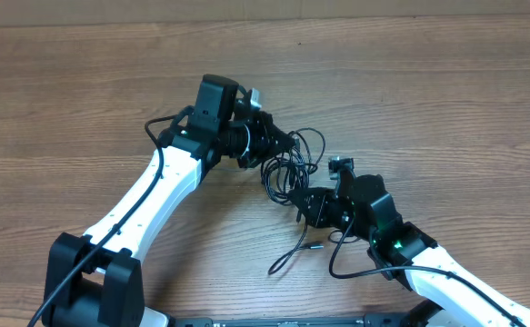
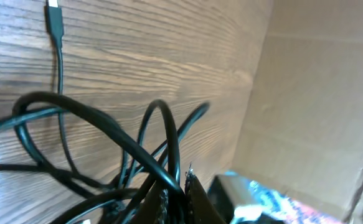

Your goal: Untangle cables

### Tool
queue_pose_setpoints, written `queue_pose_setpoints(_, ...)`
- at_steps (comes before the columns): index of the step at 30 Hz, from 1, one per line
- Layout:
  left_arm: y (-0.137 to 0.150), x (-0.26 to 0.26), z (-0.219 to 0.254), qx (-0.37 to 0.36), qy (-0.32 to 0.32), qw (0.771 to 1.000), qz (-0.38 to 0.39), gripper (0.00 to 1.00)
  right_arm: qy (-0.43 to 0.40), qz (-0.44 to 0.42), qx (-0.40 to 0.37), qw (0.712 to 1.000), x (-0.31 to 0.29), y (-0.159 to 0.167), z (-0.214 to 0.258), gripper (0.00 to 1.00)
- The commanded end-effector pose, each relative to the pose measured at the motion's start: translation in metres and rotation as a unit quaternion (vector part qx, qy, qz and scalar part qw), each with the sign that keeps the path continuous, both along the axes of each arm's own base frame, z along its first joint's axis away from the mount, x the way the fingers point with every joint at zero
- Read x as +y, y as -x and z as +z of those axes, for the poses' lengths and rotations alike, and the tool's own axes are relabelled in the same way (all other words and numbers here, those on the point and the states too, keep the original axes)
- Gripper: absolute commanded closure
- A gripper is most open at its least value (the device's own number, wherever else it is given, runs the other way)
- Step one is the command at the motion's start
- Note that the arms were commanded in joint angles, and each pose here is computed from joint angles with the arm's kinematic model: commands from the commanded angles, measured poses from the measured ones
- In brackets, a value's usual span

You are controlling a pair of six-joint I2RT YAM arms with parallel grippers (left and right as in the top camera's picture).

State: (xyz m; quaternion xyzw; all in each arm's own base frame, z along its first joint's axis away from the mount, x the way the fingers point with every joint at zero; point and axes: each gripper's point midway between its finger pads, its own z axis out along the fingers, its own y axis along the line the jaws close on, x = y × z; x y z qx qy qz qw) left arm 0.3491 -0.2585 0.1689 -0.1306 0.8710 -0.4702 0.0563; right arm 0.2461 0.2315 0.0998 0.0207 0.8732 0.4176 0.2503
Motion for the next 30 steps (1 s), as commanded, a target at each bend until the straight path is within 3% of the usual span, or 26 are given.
queue_pose_setpoints(1, -0.027, 0.005, 0.034, -0.032, 0.026, 0.998, 0.049, 0.96, 0.017, 0.069, 0.064, 0.995, 0.005, 0.042, -0.031, 0.96)
queue_pose_setpoints(4, -0.011, -0.006, 0.044, -0.034, 0.059, 0.998, -0.009, 0.95, 0.031, 0.015, 0.078, 0.996, -0.005, 0.032, -0.037, 0.96)
queue_pose_setpoints(7, 0.014, -0.016, 0.057, -0.114, 0.089, 0.981, -0.127, 0.96, 0.054, -0.049, 0.069, 0.995, -0.019, 0.016, -0.042, 0.96)
queue_pose_setpoints(10, 0.03, -0.014, 0.049, -0.146, 0.079, 0.969, -0.182, 0.96, 0.063, -0.09, 0.058, 0.992, -0.028, 0.004, -0.042, 0.96)
queue_pose_setpoints(13, 0.031, -0.002, 0.022, -0.144, 0.011, 0.973, -0.179, 0.96, 0.077, -0.118, 0.042, 0.989, -0.037, -0.004, -0.042, 0.96)
queue_pose_setpoints(16, 0.026, 0.032, -0.021, -0.098, -0.125, 0.979, -0.13, 0.96, 0.077, -0.117, 0.034, 0.99, -0.036, -0.006, -0.039, 0.96)
queue_pose_setpoints(18, 0.024, 0.061, -0.044, -0.072, -0.221, 0.968, -0.099, 0.96, 0.072, -0.117, 0.027, 0.99, -0.035, -0.008, -0.036, 0.96)
queue_pose_setpoints(22, 0.024, 0.097, -0.063, -0.055, -0.334, 0.938, -0.07, 0.95, 0.039, -0.094, 0.007, 0.995, -0.024, -0.009, -0.018, 0.96)
queue_pose_setpoints(26, 0.021, 0.109, -0.066, -0.059, -0.378, 0.922, -0.058, 0.94, 0.006, -0.038, -0.022, 0.999, -0.009, 0.001, 0.005, 0.96)
queue_pose_setpoints(27, 0.02, 0.108, -0.066, -0.06, -0.377, 0.923, -0.057, 0.89, -0.003, -0.028, -0.025, 0.999, -0.007, 0.004, 0.01, 0.96)
queue_pose_setpoints(28, 0.021, 0.106, -0.067, -0.056, -0.375, 0.924, -0.053, 0.78, -0.018, -0.016, -0.032, 0.999, -0.004, 0.008, 0.02, 0.96)
queue_pose_setpoints(30, 0.021, 0.104, -0.068, -0.057, -0.375, 0.924, -0.056, 0.69, -0.029, -0.012, -0.043, 0.999, -0.003, 0.01, 0.029, 0.96)
